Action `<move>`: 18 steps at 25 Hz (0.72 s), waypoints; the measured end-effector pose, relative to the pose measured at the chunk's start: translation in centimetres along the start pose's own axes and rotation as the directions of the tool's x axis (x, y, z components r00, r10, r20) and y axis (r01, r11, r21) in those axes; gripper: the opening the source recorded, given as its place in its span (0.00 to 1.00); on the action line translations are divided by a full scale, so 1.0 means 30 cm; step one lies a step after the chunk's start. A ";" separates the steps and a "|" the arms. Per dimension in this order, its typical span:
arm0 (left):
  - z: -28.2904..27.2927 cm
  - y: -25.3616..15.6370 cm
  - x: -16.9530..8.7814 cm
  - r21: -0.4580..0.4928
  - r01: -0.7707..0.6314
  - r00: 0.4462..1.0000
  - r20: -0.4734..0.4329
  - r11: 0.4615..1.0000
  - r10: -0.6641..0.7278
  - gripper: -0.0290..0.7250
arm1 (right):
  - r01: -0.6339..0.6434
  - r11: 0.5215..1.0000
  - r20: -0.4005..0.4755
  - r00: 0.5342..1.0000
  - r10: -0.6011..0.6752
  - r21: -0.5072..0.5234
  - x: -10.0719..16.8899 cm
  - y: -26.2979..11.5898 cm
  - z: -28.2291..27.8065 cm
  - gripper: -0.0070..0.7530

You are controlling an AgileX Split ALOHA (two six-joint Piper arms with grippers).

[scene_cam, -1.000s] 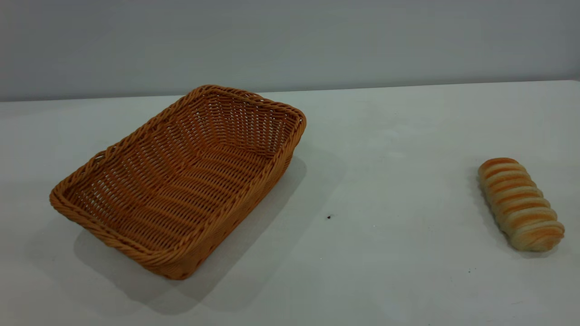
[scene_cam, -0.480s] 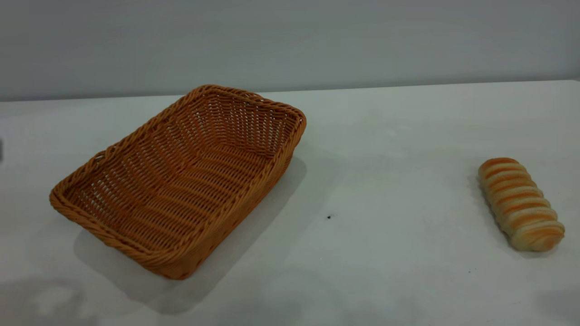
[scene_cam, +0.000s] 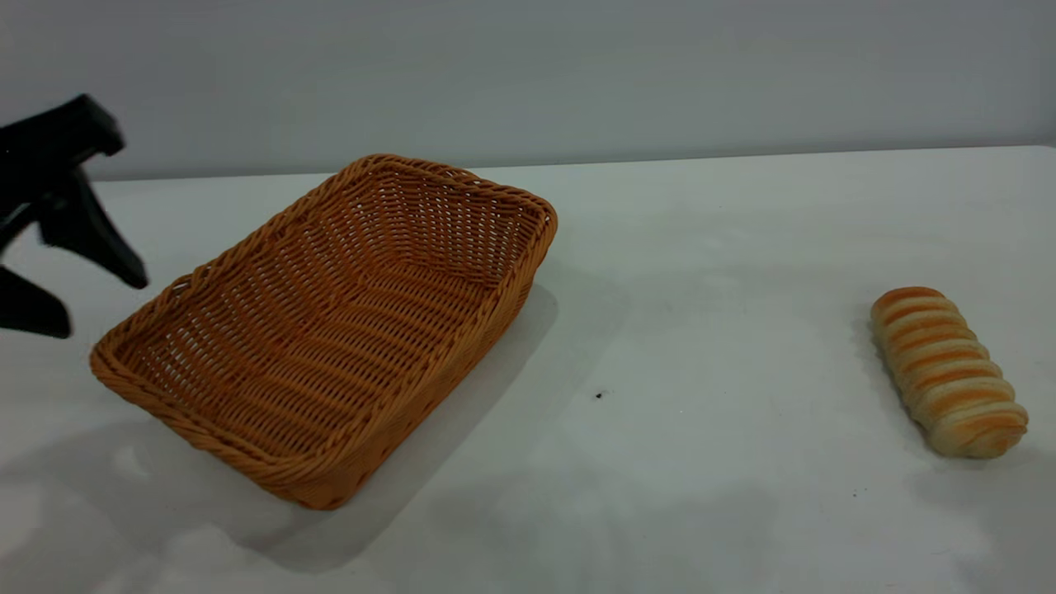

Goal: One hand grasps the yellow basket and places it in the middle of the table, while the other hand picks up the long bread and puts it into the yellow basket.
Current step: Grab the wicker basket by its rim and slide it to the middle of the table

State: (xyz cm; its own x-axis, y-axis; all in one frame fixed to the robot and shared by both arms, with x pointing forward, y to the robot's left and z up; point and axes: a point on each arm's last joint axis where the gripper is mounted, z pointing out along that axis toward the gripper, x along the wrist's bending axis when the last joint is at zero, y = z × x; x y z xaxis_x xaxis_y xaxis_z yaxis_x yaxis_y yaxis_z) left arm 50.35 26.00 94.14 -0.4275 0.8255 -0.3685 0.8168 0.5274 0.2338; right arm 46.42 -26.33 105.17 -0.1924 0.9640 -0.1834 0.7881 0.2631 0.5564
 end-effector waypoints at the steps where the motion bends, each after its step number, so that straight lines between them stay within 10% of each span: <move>1: 0.010 0.009 -0.007 0.010 0.007 1.000 -0.001 1.000 -0.007 0.72 | -0.001 1.000 -0.001 1.000 0.001 -0.002 0.001 0.002 0.005 0.65; 18: 0.184 0.030 -0.018 0.209 0.115 0.992 -0.081 0.971 -0.100 0.72 | -0.039 0.999 -0.028 0.999 0.040 0.007 0.011 0.005 0.017 0.65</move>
State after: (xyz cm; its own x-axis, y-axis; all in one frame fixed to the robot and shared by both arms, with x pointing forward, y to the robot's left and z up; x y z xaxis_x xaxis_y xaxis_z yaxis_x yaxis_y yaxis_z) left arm 53.46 24.94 89.58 -0.5368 0.7824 -0.3157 0.8253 0.5647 -0.0036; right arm 46.76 -26.00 104.79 -0.1772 0.9744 -0.1385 0.7989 0.2246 0.5579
